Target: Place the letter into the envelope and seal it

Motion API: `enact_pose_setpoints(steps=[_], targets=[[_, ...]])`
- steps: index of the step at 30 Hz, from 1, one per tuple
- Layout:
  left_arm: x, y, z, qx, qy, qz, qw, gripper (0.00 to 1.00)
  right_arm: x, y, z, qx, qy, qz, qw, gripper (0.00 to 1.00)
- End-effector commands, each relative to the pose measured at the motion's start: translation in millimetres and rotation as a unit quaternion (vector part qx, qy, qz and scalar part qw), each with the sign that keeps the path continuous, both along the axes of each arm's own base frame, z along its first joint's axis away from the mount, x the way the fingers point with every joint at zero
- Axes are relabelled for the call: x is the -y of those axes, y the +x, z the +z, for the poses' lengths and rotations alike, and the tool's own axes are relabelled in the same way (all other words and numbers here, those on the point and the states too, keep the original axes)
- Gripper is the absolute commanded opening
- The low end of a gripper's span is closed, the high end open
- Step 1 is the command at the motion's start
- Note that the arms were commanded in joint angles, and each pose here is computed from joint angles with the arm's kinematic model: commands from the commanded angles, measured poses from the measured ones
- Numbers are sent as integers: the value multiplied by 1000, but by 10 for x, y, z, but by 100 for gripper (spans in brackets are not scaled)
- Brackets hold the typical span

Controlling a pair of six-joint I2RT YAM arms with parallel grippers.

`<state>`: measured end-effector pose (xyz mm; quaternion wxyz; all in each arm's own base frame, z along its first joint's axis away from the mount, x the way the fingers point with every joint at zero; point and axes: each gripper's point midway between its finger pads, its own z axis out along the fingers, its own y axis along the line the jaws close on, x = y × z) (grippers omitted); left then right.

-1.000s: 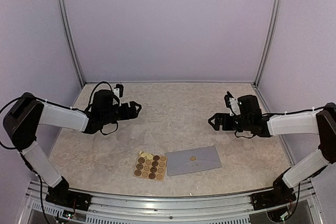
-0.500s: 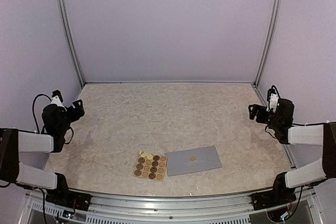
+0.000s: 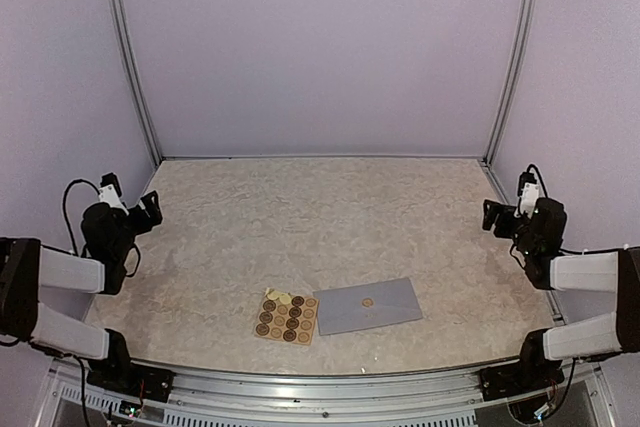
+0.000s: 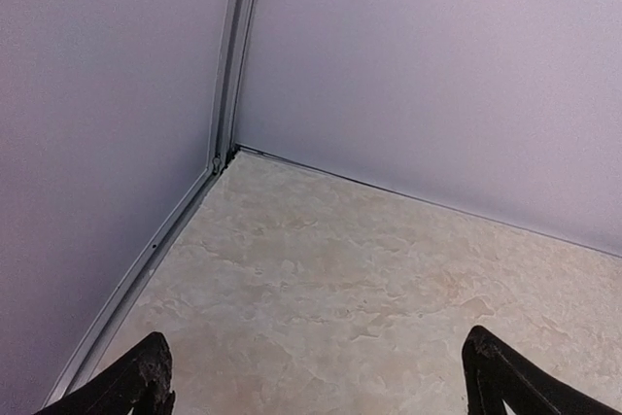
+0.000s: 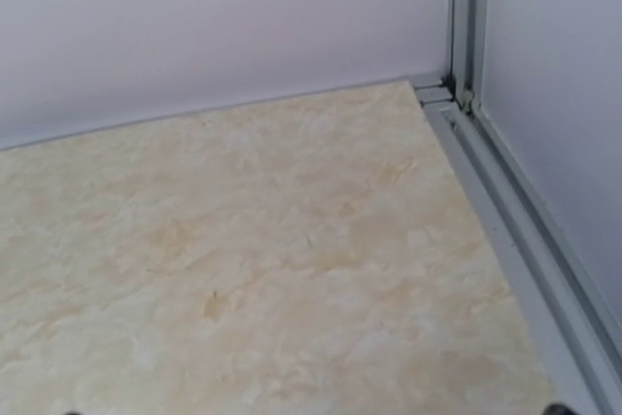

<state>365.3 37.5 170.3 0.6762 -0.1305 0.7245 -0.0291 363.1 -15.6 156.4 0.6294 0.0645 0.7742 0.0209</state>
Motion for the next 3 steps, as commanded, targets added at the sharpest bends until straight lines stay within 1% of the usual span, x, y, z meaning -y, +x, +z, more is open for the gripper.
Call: enact_pose_setpoints(steps=[1, 3], targets=[[-18, 7, 29, 9, 12, 2, 1000, 99, 71, -21, 99, 22, -9, -12, 1000, 100], [-25, 2, 33, 10, 11, 4, 1000, 99, 77, -23, 98, 22, -10, -14, 1000, 100]])
